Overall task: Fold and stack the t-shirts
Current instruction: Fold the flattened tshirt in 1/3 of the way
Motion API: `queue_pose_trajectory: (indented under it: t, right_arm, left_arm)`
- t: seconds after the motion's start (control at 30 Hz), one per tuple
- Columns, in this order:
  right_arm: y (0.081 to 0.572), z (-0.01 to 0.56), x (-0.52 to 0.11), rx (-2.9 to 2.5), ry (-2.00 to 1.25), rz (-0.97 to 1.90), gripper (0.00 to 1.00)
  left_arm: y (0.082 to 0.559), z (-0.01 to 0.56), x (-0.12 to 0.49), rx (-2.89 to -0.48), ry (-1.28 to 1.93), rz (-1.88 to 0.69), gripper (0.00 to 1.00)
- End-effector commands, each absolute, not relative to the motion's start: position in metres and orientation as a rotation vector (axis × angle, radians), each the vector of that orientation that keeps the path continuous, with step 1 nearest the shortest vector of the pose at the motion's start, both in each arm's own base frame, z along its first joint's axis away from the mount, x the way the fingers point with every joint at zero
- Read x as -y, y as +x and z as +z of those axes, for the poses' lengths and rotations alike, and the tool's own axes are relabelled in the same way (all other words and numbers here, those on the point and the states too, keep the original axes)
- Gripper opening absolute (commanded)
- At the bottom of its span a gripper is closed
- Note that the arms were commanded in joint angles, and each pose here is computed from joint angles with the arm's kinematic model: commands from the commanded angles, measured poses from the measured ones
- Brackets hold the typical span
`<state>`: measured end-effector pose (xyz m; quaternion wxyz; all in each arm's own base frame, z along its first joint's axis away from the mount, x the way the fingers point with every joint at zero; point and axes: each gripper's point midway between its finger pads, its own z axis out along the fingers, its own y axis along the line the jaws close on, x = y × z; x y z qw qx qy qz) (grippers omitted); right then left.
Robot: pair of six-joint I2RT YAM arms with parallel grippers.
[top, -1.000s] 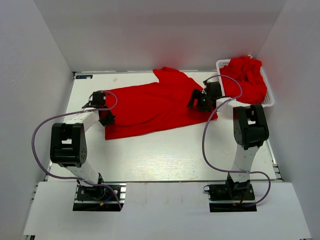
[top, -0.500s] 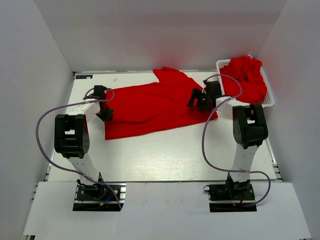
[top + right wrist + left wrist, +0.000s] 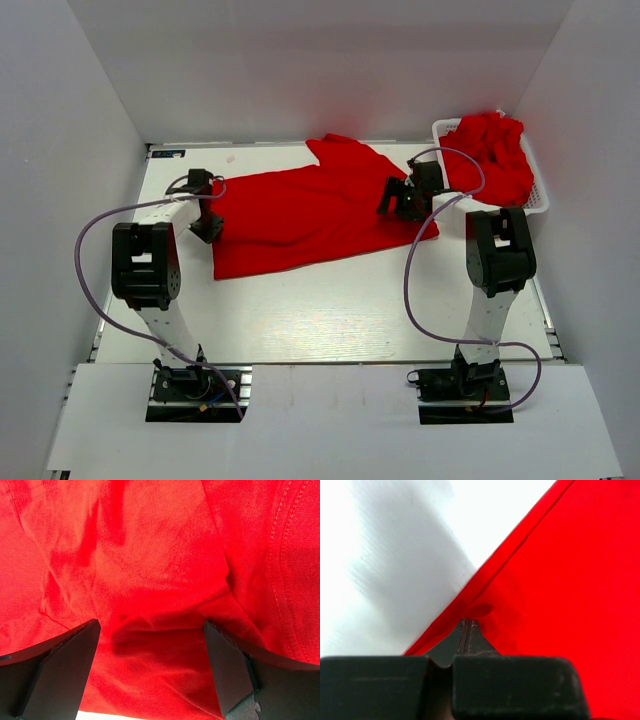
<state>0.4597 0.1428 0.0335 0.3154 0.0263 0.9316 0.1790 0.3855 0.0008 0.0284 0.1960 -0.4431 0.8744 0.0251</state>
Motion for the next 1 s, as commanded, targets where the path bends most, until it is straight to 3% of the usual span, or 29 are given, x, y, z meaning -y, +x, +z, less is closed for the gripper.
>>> queue_pose_trajectory:
  t: [0.0, 0.03, 0.07, 0.13, 0.17, 0.2, 0.3, 0.73, 0.97]
  right_arm:
    - [0.452, 0.026, -0.123, -2.512, 0.074, 0.374, 0.90]
    - [0.453, 0.028, -0.123, -2.506, 0.069, 0.373, 0.90]
    - [0.454, 0.032, -0.125, -2.500, 0.054, 0.376, 0.90]
    - [0.455, 0.035, -0.126, -2.495, 0.044, 0.378, 0.90]
    - [0.455, 0.039, -0.127, -2.489, 0.034, 0.384, 0.90]
    - [0.457, 0.041, -0.125, -2.483, 0.038, 0.385, 0.90]
    - [0.456, 0.050, -0.130, -2.466, 0.017, 0.399, 0.90]
    - [0.459, 0.099, -0.129, -2.355, -0.019, 0.401, 0.90]
    - [0.456, 0.095, -0.126, -2.369, 0.000, 0.390, 0.90]
  left_arm:
    - [0.413, 0.054, -0.012, -2.344, -1.214, 0.050, 0.03]
    - [0.416, 0.058, -0.013, -2.348, -1.183, 0.051, 0.08]
    - [0.422, 0.064, -0.015, -2.340, -1.171, 0.059, 0.21]
    - [0.425, 0.074, -0.018, -2.332, -1.118, 0.071, 0.36]
    - [0.428, 0.084, -0.017, -2.308, -1.104, 0.072, 0.47]
    - [0.428, 0.089, -0.017, -2.301, -1.083, 0.068, 0.72]
    - [0.428, 0.110, -0.006, -2.284, -0.912, -0.010, 0.98]
    - [0.415, 0.113, 0.142, -2.396, -0.084, -0.492, 1.00]
    - [0.404, 0.094, 0.204, -2.456, 0.167, -0.512, 1.00]
